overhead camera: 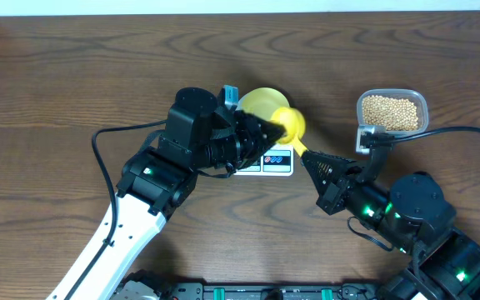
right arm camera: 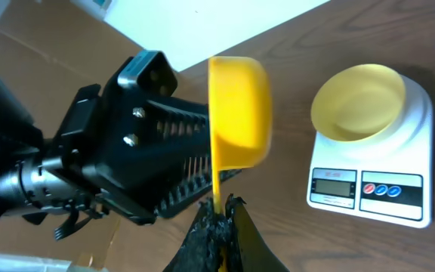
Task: Scoop item into bowl and weigh 50g on scale
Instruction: 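Carry the scoop with the right gripper over the soybean tub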
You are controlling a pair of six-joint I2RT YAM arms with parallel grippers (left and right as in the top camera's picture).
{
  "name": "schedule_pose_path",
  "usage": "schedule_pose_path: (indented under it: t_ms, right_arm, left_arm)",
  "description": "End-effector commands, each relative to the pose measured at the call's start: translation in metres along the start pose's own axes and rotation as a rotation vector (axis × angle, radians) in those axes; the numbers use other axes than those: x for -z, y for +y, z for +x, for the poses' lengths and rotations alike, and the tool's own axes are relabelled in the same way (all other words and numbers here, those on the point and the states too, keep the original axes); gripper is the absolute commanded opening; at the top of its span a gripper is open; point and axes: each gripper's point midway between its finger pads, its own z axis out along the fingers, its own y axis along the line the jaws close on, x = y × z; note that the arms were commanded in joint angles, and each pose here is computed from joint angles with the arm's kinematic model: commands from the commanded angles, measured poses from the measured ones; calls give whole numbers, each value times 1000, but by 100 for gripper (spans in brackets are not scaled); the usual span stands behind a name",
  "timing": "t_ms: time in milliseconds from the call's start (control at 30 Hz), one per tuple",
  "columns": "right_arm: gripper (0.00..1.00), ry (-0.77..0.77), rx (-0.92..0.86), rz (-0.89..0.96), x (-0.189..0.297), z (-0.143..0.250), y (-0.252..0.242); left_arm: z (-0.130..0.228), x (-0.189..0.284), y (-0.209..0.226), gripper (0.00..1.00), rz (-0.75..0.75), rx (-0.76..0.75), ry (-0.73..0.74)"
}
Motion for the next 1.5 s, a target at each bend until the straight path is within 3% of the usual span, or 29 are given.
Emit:
schedule_pose_path:
  t_ms: [0,100,300,700,733,833,933,1067,1233,1467]
  right_arm:
    - [2,-76,-11,42,4,-17,-4]
    - [2,-116,-11,79,5,-24,-10]
    - [2,-186,40,164,8,-36,-24]
    - [2,-206,74,415,47,-84,-49]
    - [1,-200,73,442,51,-88,-51]
    - [2,-152,92,506,57,-98,-57]
    - [1,-93,97,539,56,-104,-64]
    - [1,-49,61,591,54,-116,-82]
    - [1,26,45,551,40,-129,-99]
    - [1,146,32,477,27,-133,-133]
  left_arm:
    - [0,6,-8,56,19,-11,-11]
    - [0,6,-8,66,17,-20,-10]
    - [0,6,-8,73,16,-84,-11]
    - [8,7,22,79,-91,-497,44]
    - [10,8,25,75,-102,-524,53]
    - [1,16,44,49,-230,-557,16]
    - [-16,38,66,10,-441,-582,-67]
    - [-20,55,72,7,-566,-633,-104]
    - [-5,43,72,7,-567,-718,-38]
    - [-17,25,101,7,-724,-739,-34]
